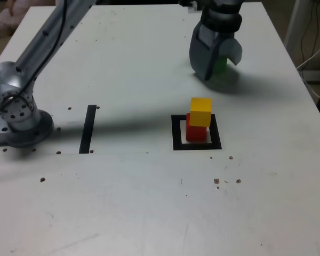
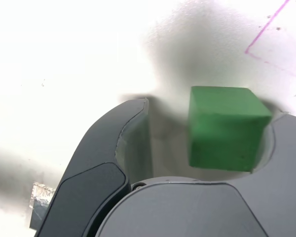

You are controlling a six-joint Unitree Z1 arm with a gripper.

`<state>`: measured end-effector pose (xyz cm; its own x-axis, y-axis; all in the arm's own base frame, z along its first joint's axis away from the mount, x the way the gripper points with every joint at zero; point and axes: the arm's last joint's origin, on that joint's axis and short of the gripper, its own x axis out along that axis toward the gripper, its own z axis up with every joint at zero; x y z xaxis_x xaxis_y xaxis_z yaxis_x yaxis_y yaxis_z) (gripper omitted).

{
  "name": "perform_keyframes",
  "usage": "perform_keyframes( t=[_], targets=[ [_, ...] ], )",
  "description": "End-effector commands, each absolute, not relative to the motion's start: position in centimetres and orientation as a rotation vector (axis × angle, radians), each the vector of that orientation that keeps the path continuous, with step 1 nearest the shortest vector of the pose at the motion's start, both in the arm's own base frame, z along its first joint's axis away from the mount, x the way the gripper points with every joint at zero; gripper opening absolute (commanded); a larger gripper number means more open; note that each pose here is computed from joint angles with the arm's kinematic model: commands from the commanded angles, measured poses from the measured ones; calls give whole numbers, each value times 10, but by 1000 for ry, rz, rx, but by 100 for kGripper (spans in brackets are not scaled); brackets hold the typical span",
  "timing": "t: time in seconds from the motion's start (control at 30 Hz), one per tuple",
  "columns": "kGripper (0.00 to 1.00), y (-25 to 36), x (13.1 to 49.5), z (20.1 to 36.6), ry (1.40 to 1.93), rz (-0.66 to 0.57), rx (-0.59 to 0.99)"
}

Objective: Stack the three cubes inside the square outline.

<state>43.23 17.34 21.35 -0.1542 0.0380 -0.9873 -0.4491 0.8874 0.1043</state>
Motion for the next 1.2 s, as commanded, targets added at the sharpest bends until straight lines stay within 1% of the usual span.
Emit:
perform_keyframes(
  t=[0.0,0.63,0.77,0.83,0.9,0.97,1.03,1.17],
  targets=[
    [28,172,432,219,1665,439,-314],
    [28,172,431,218,1671,435,-314],
    [28,171,431,220,1669,433,-312],
    [28,169,430,225,1663,430,-305],
    [28,166,427,233,1652,424,-293],
    [28,161,423,244,1640,414,-277],
    [28,152,416,259,1630,396,-253],
    [28,132,403,282,1627,338,-206]
  ],
)
